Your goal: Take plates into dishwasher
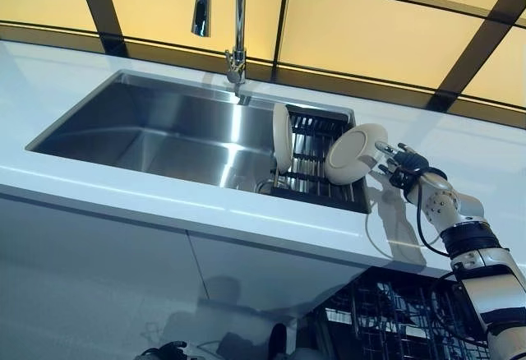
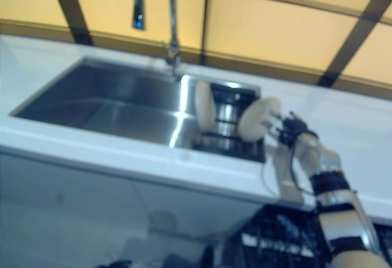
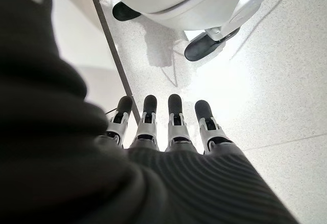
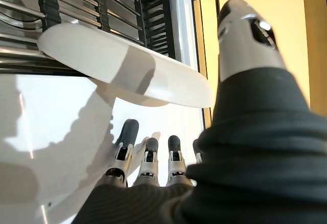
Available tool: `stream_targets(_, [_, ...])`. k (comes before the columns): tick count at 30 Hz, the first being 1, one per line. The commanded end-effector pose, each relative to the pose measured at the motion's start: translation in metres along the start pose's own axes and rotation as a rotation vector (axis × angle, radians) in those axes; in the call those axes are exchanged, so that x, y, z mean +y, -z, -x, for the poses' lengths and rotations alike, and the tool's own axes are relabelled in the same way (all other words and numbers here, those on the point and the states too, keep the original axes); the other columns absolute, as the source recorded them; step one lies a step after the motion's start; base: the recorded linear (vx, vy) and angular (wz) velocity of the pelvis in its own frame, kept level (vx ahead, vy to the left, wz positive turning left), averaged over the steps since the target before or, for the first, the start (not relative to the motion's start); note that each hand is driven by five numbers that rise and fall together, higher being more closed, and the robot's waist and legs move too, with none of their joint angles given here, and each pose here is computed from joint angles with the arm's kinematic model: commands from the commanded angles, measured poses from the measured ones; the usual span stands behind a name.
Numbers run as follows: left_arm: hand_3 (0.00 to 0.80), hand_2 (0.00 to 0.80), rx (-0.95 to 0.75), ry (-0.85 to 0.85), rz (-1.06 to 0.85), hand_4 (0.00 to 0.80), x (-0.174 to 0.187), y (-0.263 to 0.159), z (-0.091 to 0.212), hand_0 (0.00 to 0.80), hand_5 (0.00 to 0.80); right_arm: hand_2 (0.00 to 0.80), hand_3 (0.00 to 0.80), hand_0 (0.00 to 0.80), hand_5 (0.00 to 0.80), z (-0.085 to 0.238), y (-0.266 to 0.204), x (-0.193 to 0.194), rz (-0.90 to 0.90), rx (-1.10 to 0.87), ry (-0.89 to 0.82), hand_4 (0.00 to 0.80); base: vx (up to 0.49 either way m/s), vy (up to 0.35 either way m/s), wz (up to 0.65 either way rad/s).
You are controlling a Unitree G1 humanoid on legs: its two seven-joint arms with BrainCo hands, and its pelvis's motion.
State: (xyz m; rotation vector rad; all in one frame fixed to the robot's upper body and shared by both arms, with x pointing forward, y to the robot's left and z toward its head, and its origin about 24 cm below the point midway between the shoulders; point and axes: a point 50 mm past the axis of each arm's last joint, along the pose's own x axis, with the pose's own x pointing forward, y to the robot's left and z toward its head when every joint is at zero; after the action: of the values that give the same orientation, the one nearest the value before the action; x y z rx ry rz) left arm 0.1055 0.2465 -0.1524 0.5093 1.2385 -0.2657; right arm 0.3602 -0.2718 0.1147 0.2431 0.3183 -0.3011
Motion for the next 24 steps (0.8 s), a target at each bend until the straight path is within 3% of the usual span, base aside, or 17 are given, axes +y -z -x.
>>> stream_targets(1, [0.0, 0.0, -0.064, 0.002, -0.053, 0.0, 0.0022, -0.0225, -0.0017, 0.0, 0.0, 0.0, 0.0, 0.0, 0.0, -0.0024, -0.0283, 0.0336, -0.044, -0.057, -0.086, 0.0, 0.007, -0.03, 0.02])
stream_targets(24, [0.0, 0.0, -0.082, -0.021, -0.052, 0.0, 0.0071, -0.0296, -0.0013, 0.0, 0.0, 0.0, 0.0, 0.0, 0.0, -0.0026, -0.0231, 0.0388, 0.03, -0.043, -0.095, 0.0, 0.002, -0.01, 0.02])
